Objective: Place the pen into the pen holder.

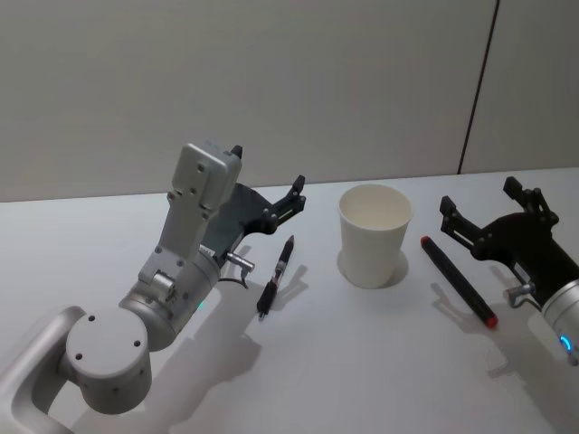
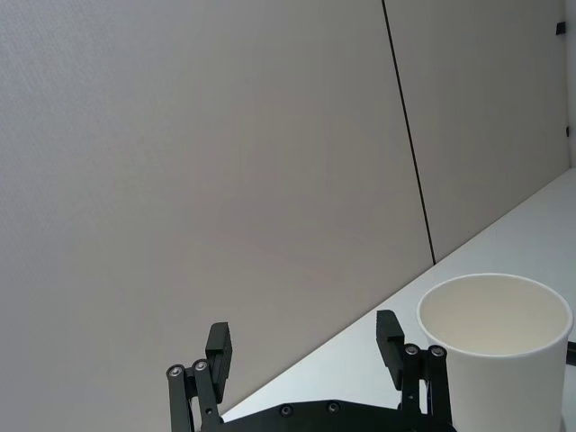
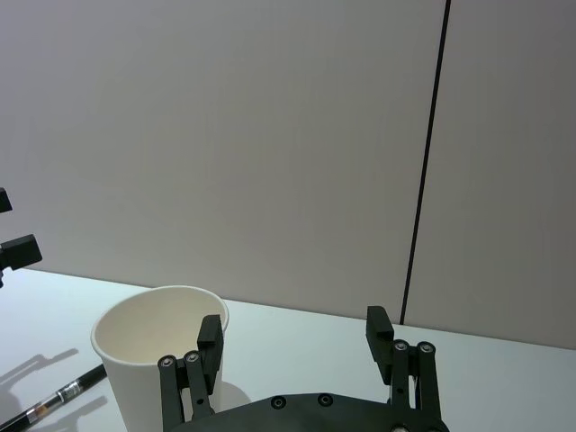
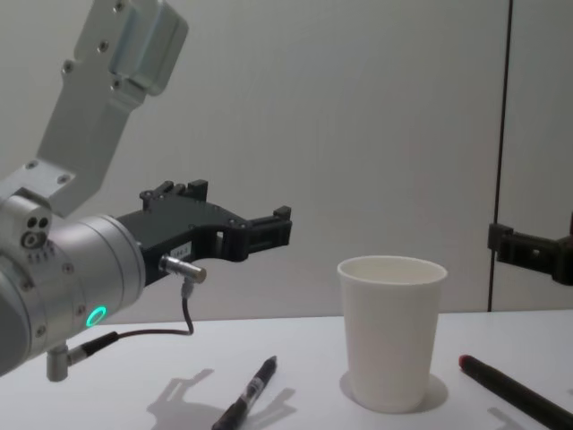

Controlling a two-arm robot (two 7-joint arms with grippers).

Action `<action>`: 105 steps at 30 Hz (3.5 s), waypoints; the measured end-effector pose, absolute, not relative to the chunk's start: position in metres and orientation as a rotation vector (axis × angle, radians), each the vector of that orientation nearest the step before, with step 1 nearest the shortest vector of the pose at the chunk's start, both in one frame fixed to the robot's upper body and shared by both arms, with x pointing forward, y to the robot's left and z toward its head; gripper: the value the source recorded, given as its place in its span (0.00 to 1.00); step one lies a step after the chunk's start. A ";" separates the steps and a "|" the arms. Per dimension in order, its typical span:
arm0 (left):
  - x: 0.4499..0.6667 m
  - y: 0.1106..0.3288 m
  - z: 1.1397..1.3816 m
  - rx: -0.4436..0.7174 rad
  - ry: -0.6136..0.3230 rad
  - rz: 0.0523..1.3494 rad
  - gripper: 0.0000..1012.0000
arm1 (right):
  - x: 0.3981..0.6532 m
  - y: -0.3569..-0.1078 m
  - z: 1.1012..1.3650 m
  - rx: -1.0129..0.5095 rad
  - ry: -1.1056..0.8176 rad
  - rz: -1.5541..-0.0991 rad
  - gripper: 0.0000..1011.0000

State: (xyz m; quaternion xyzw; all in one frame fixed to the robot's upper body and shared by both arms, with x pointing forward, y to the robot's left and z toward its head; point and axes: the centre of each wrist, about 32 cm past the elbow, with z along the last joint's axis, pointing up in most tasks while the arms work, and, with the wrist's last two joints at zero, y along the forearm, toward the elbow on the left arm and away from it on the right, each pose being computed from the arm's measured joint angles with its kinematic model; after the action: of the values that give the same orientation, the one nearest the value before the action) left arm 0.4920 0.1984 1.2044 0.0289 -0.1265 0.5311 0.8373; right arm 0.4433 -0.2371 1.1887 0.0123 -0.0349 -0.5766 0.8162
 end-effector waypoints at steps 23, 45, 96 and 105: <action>0.492 0.198 1.204 0.061 -0.268 1.124 0.99 | 0.443 -0.237 1.189 0.026 -0.075 -1.229 0.99; 0.492 0.198 1.204 0.061 -0.268 1.124 0.99 | 0.463 -0.241 1.199 0.003 -0.079 -1.175 0.99; 0.492 0.198 1.204 0.061 -0.268 1.124 0.99 | 0.530 -0.263 1.230 -0.096 0.017 -1.093 0.99; 0.492 0.198 1.204 0.061 -0.268 1.124 0.99 | 0.511 -0.273 1.231 -0.103 0.057 -1.224 0.99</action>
State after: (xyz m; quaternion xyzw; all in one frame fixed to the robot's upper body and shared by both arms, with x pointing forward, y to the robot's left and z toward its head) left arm 0.4920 0.1984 1.2044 0.0289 -0.1265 0.5311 0.8373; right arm 0.5113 -0.2730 1.2310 -0.0483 0.0269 -0.5740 0.8170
